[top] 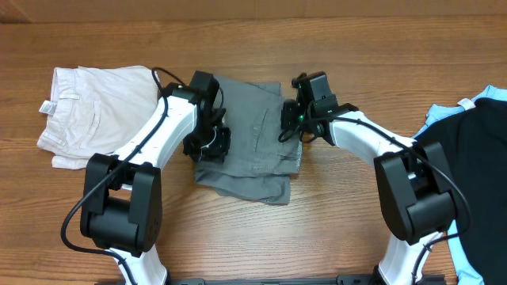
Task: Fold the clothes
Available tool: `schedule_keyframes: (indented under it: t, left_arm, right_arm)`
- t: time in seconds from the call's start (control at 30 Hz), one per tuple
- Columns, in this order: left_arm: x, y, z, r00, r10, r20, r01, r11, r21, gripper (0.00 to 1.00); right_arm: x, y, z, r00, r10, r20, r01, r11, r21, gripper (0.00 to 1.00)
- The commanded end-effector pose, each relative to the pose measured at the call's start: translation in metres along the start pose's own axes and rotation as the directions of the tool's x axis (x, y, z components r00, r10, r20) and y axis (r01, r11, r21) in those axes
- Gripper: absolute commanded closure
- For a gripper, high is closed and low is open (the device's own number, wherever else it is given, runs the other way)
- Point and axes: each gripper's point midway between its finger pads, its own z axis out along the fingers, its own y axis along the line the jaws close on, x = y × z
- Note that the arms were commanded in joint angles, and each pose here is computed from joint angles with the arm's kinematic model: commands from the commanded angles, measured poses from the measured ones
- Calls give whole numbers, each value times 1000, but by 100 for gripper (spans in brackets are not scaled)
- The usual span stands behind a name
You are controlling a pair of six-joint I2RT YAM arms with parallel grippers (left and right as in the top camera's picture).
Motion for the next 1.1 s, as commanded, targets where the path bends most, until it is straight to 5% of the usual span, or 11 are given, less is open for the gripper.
schedule_keyframes:
  t: [0.0, 0.2, 0.4, 0.53, 0.63, 0.7, 0.8, 0.9, 1.07]
  left_arm:
    - [4, 37, 9, 997, -72, 3, 72, 984, -165, 77]
    - [-35, 76, 1, 986, -45, 161, 85, 963, -255, 71]
    - [-79, 47, -10, 948, -68, 310, 69, 998, 7, 70]
    - [-103, 24, -35, 923, -49, 382, 11, 995, 102, 60]
    - [-113, 15, -70, 913, -46, 405, 0, 993, 114, 44]
    - [-112, 13, -94, 915, -52, 400, 7, 994, 112, 20]
    - [-98, 13, -123, 931, -75, 357, 37, 993, 111, 2]
    - [-76, 22, -134, 953, -119, 277, 93, 990, 108, 0]
    - [-37, 59, -114, 956, -271, 110, 266, 962, 54, 0]
  right_arm:
    - [15, -18, -1, 984, 163, -70, -159, 986, 48, 96]
    - [73, -24, -12, 900, 357, -249, -316, 930, 189, 96]
    - [127, -4, -30, 830, 426, -360, -321, 892, 317, 96]
    - [138, 21, -44, 851, 372, -370, -270, 915, 299, 96]
    - [122, 29, -61, 904, 322, -281, -240, 927, 289, 96]
    - [106, 30, -75, 934, 285, -213, -222, 935, 278, 96]
    - [79, 43, -91, 976, 169, -139, -142, 973, 184, 91]
    - [66, 67, -92, 992, 4, -122, 2, 999, 45, 87]
    - [66, 84, -78, 990, -23, -140, 17, 999, -46, 87]
